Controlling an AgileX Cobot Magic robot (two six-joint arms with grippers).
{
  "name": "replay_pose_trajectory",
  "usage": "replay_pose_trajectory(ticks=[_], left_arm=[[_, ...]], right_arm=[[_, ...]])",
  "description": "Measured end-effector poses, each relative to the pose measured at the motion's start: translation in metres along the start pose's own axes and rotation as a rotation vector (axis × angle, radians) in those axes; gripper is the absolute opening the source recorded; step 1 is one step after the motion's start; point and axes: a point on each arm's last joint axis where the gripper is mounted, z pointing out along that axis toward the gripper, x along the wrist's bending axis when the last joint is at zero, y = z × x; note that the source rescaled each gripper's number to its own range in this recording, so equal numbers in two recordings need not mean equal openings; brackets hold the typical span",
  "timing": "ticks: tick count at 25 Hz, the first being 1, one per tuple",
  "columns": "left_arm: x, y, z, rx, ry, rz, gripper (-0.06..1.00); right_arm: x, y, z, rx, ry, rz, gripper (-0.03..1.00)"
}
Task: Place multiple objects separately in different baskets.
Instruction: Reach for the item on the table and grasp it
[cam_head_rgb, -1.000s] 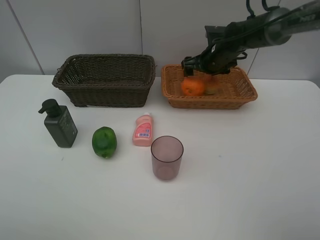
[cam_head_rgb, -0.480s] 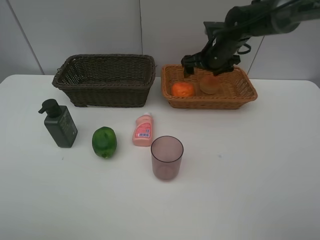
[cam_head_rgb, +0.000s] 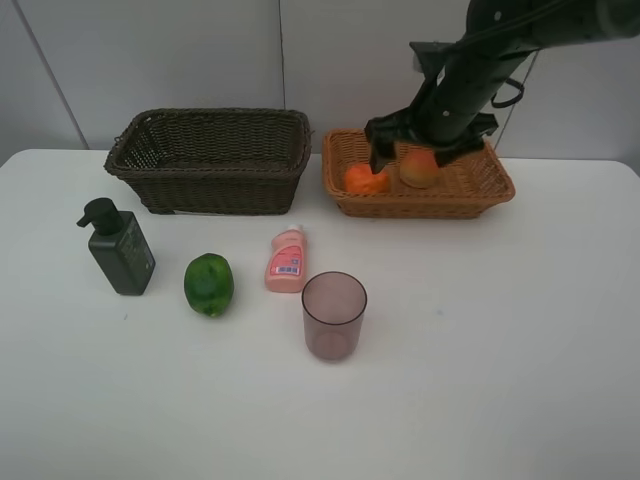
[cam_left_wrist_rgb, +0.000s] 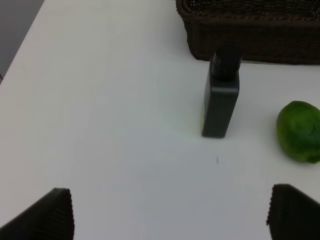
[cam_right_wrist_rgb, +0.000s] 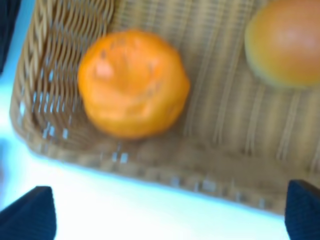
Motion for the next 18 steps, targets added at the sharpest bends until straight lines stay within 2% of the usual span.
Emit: replay_pose_trajectory(ticks=[5,8,13,18], left_arm=[[0.0,0.0,0.0,0.0,0.0,0.0,1.0],[0.0,0.0,0.0,0.0,0.0,0.0,1.0],[0.0,0.0,0.0,0.0,0.0,0.0,1.0],[0.0,0.0,0.0,0.0,0.0,0.0,1.0]], right_arm=[[-0.006,-0.025,-0.022,0.057,0.002,0.018,0.97],[-0.019,-0.042,-0.037,0.103,-0.002,0.063,0.97],[-0.059,-0.073,-0.068,0.171,-0.051,0.173,0.97],[-0.098,-0.11,-0.121,0.113,-0.104,0.317,0.97]])
